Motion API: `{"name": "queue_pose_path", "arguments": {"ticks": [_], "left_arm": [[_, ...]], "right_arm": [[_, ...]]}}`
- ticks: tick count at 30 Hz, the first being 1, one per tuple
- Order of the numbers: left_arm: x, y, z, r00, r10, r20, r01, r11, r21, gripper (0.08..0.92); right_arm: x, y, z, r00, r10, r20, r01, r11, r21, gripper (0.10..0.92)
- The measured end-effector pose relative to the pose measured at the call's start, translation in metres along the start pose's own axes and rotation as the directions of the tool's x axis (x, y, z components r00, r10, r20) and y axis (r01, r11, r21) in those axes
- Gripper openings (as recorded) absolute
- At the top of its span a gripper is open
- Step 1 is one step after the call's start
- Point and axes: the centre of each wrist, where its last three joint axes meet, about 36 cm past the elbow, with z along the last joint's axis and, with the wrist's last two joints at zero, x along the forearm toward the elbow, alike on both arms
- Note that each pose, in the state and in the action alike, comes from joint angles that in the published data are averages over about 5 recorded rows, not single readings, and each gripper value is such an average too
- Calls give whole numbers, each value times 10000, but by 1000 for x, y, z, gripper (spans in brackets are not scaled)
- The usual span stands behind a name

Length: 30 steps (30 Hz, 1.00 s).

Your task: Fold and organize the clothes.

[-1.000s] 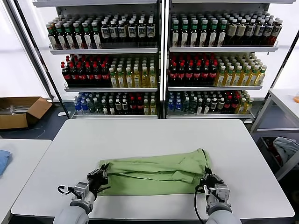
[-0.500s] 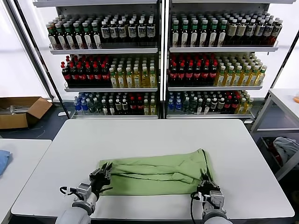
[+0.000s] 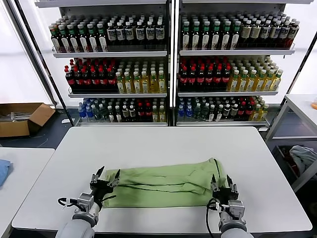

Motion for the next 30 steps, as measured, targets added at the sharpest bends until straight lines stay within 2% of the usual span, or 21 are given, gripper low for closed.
{"name": "queue_pose_path", "arguments": {"ticks": [3, 6, 12, 22, 25, 30], "left_arm": [[3, -3, 1, 9996, -162, -213, 166, 9997, 163, 793], [5, -5, 2, 9987, -303, -414, 319, 9988, 385, 819], [4, -3, 4, 9963, -476, -719, 545, 9937, 975, 823], [-2, -1, 14, 9917, -455, -1201, 664, 9820, 1768, 823], [-3, -1, 19, 9900, -425, -1348, 676, 9799, 1875, 807], [-2, -2, 25, 9872, -347, -1556, 657, 9778, 1989, 686]], "right_arm": [[3, 0, -11, 9995, -39, 323, 43, 9999, -112, 775], [6, 1, -18, 9986, -98, 529, 107, 9998, -171, 815], [11, 1, -24, 9972, -132, 732, 150, 9996, -243, 822], [18, -2, -29, 9952, -140, 966, 169, 9994, -300, 823], [20, -3, -31, 9947, -143, 1017, 177, 9993, -328, 823], [21, -4, -34, 9937, -143, 1114, 183, 9992, -347, 823]]}}
